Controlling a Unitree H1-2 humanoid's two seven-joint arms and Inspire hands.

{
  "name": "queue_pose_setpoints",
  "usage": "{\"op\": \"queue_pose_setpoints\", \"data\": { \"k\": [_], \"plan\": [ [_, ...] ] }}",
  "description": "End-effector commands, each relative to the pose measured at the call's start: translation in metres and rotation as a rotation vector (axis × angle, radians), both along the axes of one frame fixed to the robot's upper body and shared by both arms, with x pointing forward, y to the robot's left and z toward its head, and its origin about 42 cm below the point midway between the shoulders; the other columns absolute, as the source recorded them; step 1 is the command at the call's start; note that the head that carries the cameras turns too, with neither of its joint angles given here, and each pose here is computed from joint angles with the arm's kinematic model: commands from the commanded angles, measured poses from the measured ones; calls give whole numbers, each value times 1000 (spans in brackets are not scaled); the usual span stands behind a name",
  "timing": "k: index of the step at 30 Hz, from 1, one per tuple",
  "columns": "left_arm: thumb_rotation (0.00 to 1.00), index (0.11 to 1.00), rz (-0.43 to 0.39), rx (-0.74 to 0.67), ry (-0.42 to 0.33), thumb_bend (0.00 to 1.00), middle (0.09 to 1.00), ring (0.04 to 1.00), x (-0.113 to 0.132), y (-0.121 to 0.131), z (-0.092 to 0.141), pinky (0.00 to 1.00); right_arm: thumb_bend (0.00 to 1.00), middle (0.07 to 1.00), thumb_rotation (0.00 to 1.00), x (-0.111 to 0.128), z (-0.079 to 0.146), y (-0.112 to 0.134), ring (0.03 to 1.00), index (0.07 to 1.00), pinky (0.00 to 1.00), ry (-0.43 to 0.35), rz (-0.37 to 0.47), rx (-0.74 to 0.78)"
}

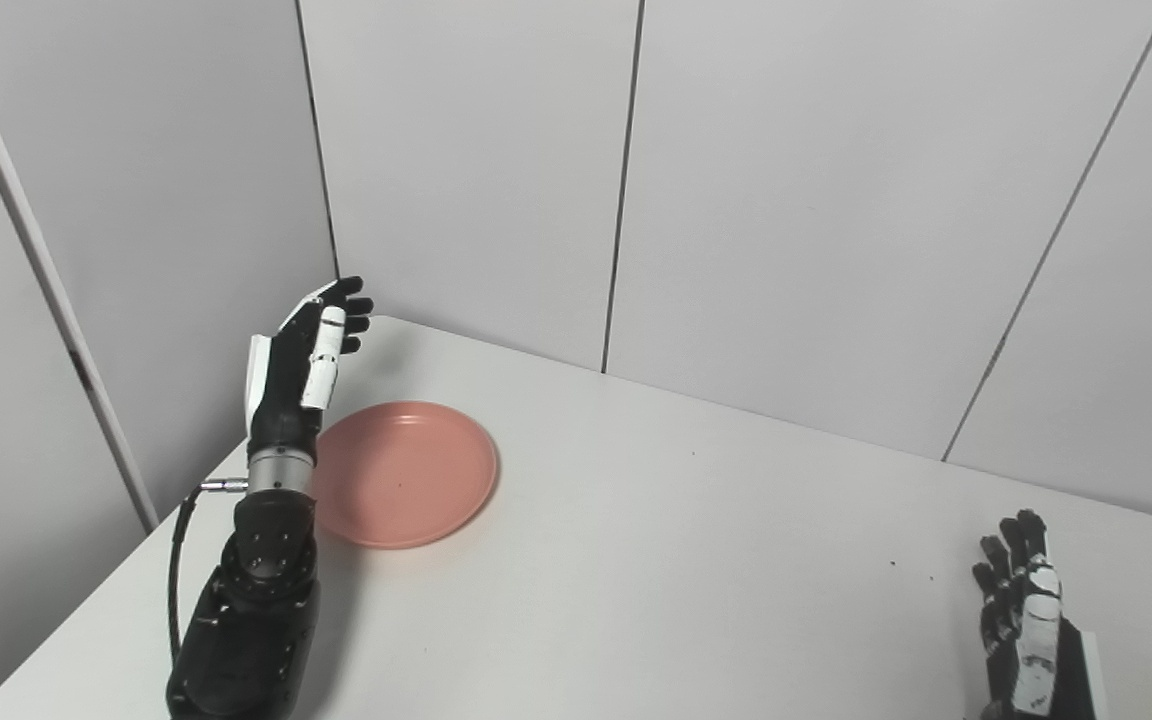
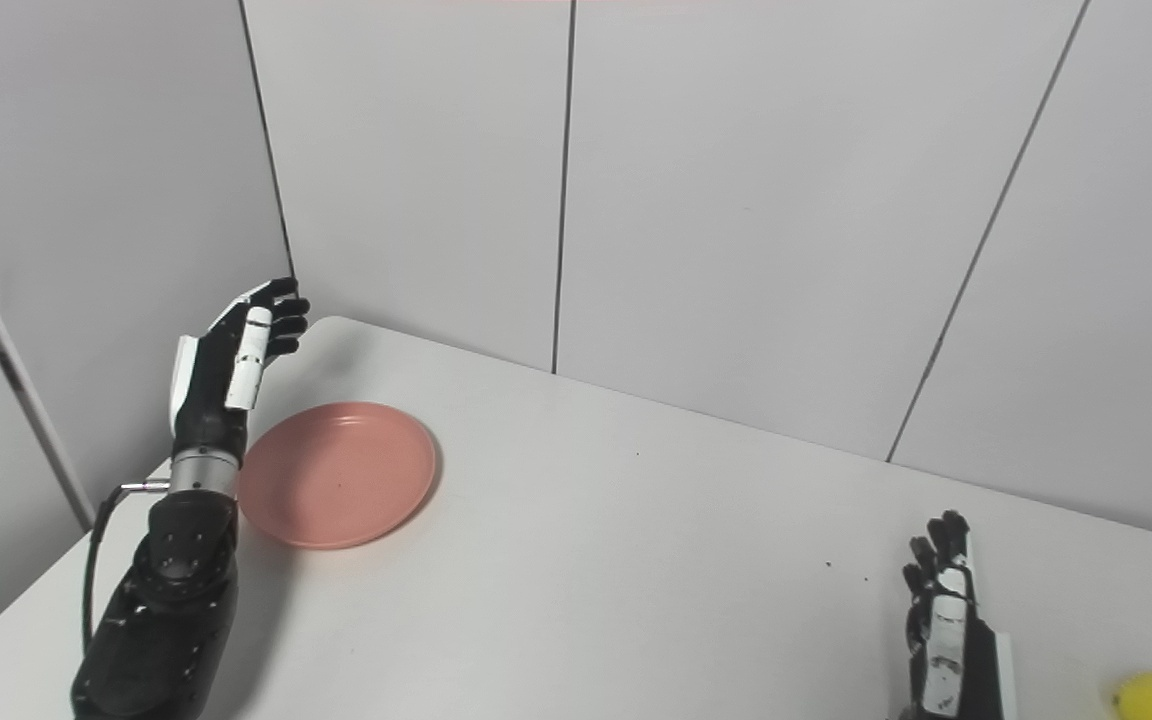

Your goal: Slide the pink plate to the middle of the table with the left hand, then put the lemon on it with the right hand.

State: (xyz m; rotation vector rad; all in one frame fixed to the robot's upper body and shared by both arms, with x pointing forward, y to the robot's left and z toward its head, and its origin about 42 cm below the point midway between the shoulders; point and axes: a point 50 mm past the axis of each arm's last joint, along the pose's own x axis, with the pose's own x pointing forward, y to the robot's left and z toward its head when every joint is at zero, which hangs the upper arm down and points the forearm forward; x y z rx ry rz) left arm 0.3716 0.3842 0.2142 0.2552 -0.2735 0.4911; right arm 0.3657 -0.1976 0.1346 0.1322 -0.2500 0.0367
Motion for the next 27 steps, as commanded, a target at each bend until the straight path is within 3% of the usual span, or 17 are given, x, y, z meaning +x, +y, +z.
{"op": "queue_pose_setpoints", "data": {
  "k": [1, 11, 16, 27],
  "plan": [
    [1000, 748, 4, 22, -52, 393, 750, 746, 1, 11, 22, 730, 620, 981, 1000, -5, -11, -5, 972, 982, 993, 34, -1, -7],
    [1000, 757, 45, 17, -5, 359, 764, 768, -3, 27, 10, 751, 615, 971, 1000, -5, -12, -5, 967, 971, 991, 29, 0, -2],
    [1000, 765, 44, 6, 58, 412, 776, 785, 0, 35, 0, 773, 622, 970, 1000, -4, -11, -4, 964, 970, 981, 30, -2, -4],
    [1000, 779, 28, -50, 71, 402, 792, 804, 11, 44, -23, 793, 627, 964, 1000, -3, -8, -5, 957, 965, 972, 26, -4, -14]
  ]
}}
